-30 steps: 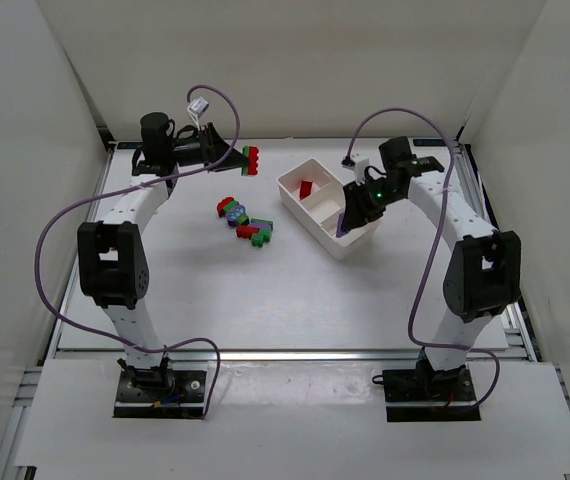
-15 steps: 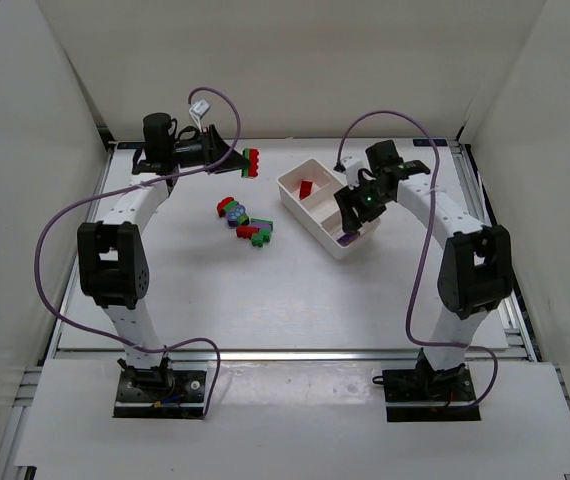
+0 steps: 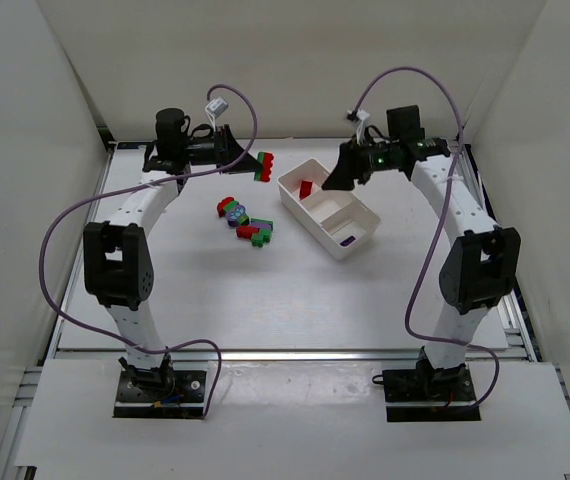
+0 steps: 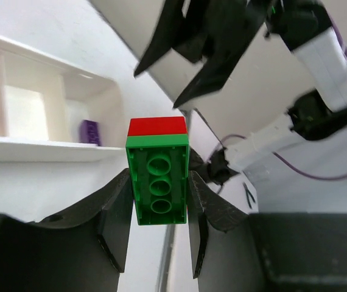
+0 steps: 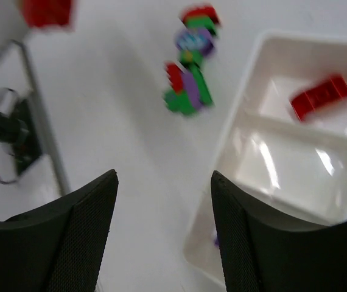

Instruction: Sort the legos into containers by color

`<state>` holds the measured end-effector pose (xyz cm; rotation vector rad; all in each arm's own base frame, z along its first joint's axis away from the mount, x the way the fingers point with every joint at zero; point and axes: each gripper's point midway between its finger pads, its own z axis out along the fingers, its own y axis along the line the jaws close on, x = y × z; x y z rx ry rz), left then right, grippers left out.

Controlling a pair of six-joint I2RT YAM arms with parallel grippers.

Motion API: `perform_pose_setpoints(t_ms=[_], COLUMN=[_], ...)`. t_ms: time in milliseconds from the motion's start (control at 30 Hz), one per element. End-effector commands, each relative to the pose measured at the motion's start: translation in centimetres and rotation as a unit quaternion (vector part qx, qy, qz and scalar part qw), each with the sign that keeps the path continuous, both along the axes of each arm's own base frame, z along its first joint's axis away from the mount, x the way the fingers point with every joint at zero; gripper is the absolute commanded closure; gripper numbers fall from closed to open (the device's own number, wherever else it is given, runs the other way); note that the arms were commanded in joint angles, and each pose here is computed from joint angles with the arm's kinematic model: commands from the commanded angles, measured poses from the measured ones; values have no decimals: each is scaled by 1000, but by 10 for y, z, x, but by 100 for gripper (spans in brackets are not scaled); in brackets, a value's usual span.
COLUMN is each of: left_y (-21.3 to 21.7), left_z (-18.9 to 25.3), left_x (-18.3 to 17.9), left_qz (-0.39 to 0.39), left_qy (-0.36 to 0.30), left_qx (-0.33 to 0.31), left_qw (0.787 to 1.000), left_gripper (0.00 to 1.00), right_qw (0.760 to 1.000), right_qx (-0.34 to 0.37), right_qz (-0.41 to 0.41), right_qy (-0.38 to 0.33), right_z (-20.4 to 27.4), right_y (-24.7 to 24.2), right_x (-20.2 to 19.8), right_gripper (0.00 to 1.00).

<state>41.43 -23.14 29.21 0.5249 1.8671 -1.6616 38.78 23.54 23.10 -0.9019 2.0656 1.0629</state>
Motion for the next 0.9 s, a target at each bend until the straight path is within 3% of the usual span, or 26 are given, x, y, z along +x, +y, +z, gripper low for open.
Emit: perform_pose_setpoints(t_ms=[0, 233, 867], left_y=[-13, -20, -38], left_z=[33, 34, 30], left_x=[-29, -38, -42], left_qz=[-79, -124, -147], left_qy=[-42, -27, -23], left_qx=[-21, -28, -30], left_qw=[996, 992, 988], left_gripper=[90, 90, 90], right_qw=[978, 954, 944], right_qx=[169, 214, 229], right_qz=[121, 204, 231], right_qy=[17, 44, 63], right_z=[83, 97, 103], right_y=[42, 77, 108], right_x=[-18, -27, -20], right_gripper=[34, 33, 35])
